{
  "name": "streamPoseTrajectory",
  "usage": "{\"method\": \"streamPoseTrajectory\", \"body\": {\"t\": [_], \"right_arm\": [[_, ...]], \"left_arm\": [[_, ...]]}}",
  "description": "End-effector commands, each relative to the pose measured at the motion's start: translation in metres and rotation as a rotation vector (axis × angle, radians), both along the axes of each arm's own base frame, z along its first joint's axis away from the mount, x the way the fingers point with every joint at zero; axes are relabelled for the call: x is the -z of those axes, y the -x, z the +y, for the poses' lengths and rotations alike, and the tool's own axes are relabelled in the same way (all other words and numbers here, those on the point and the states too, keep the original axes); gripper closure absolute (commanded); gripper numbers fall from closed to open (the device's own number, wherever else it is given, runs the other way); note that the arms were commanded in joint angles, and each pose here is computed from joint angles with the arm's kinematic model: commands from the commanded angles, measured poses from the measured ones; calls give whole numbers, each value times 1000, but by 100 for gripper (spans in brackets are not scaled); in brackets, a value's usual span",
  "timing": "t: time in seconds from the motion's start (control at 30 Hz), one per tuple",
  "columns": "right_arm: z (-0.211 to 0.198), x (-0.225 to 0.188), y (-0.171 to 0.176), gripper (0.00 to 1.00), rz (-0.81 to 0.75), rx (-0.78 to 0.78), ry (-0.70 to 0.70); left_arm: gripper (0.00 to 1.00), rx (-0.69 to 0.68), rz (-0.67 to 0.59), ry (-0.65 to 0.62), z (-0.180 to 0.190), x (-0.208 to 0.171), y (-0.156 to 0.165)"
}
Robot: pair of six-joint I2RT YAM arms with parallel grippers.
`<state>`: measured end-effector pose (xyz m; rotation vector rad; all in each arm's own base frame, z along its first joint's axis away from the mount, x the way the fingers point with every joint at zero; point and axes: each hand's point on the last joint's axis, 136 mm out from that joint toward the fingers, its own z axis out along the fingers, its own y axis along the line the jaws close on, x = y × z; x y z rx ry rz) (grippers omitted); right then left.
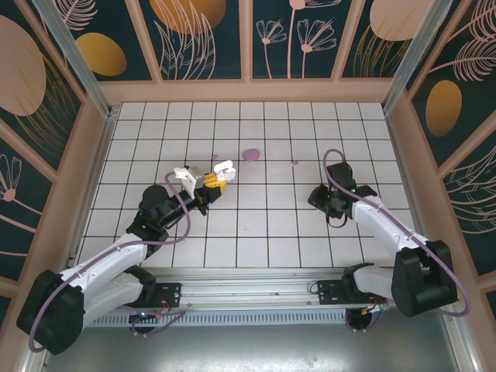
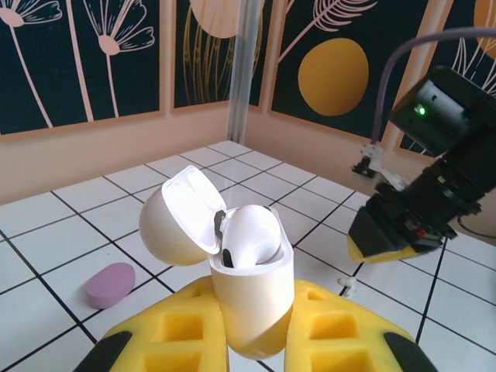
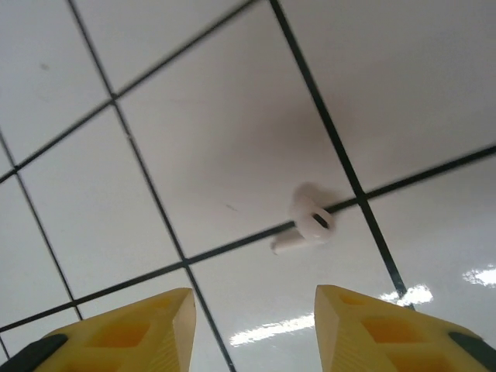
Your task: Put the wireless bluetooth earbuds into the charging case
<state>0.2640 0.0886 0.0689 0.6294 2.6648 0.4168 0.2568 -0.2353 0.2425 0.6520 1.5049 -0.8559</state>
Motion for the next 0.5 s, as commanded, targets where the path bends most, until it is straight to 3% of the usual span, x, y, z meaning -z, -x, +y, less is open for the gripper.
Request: {"method": "streamPoseTrajectory", "body": {"t": [0.0, 0.47], "right_arm": [[1, 9, -2, 50, -3, 45, -61], [-8, 33, -19, 50, 21, 44, 29]], "left_arm": [[100, 27, -71, 19, -4, -20, 1], [100, 30, -46, 11, -4, -16, 2]]}}
